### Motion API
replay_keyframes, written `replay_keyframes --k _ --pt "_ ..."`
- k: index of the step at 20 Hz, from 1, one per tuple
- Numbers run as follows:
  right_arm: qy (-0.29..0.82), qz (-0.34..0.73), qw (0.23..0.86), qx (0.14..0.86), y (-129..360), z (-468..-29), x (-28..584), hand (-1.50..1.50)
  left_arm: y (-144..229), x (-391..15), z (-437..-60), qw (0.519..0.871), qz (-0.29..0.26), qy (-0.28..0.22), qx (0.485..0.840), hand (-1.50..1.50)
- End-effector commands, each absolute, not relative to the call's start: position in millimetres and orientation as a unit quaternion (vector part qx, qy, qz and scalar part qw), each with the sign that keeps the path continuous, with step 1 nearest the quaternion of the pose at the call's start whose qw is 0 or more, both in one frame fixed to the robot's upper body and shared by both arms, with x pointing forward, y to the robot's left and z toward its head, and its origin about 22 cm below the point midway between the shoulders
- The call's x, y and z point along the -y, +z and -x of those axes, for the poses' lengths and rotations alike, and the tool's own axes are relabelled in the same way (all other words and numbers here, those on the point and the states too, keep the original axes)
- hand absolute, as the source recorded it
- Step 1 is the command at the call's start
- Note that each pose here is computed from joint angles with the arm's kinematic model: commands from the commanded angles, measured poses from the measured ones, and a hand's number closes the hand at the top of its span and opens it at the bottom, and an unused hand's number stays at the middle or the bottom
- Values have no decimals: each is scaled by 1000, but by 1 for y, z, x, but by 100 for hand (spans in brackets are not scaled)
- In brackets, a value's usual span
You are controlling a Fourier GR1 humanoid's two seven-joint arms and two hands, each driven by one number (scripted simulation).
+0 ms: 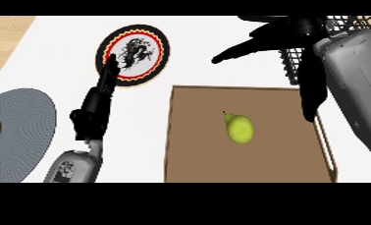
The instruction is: Pick the pear from the tray and place it in the tiered basket
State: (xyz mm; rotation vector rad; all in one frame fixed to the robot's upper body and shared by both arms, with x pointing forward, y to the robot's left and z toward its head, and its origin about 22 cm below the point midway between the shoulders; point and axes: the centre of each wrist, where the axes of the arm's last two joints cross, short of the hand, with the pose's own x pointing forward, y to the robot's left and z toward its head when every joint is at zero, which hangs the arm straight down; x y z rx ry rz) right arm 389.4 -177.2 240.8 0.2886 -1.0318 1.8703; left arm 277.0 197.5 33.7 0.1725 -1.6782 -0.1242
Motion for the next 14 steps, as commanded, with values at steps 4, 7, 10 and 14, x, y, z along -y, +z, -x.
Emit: replay_keyframes --k 4,7,10,14 --pt "819 -122 409 383 245 -375 180 -150 36 -190 -272 664 -72 -55 743 0" --pt "824 -127 394 387 250 -376 170 -150 34 -187 -272 668 -59 -65 739 0" --pt "835 -131 362 392 245 -362 154 -150 29 -189 -270 662 -71 -60 744 0" --pt "832 -112 359 409 235 -348 161 -150 28 -199 -265 661 -70 -59 744 0"
